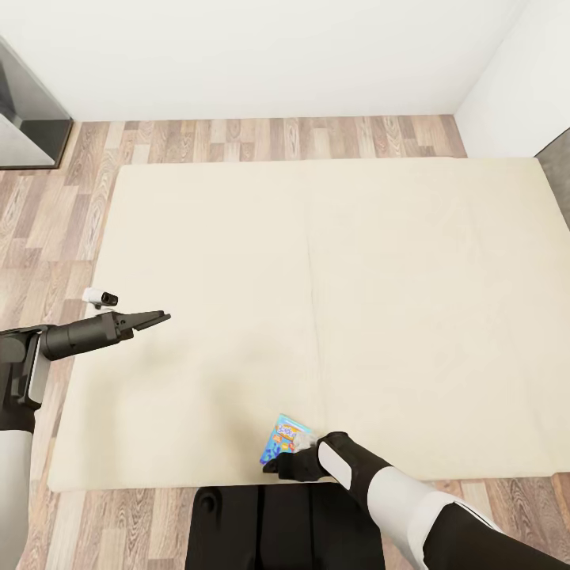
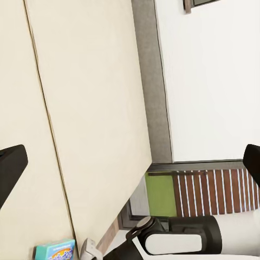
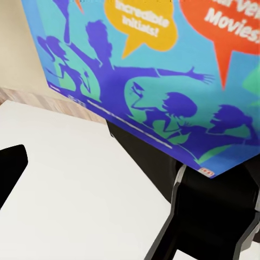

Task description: Put all the toys in the child's room - the three board games (two on the bed and one on the table), the two jigsaw puzzles on the table, and the tennis ball on the table - inside the toy box on the table in the child's room.

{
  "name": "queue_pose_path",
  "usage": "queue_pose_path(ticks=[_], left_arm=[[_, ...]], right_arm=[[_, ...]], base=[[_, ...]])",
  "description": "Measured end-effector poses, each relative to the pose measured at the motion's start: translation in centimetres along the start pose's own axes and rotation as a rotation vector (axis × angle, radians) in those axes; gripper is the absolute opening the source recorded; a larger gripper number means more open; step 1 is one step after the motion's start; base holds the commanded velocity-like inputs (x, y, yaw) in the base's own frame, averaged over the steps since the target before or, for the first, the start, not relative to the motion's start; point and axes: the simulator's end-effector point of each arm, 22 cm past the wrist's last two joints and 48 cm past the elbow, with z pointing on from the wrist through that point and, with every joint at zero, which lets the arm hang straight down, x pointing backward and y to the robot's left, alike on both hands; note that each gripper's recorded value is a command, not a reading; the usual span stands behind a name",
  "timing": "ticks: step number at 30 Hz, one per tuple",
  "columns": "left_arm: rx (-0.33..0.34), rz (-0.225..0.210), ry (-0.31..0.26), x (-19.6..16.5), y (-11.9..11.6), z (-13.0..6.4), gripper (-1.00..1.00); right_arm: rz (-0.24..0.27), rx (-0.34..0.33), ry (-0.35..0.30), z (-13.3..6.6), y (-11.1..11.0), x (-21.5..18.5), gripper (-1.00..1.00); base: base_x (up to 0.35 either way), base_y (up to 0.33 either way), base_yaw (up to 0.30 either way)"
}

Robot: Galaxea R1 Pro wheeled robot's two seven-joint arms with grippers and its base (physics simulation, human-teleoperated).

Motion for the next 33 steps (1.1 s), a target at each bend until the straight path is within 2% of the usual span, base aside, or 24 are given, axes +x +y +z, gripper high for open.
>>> queue_pose_path(ticks=[33], left_arm=[[0.0, 0.0, 0.0, 0.0, 0.0, 0.0, 1.0]], right_arm=[[-0.004, 0.019, 0.001, 0.0, -0.4, 0.03, 1.0]], base=[[0.0, 0.0, 0.0]])
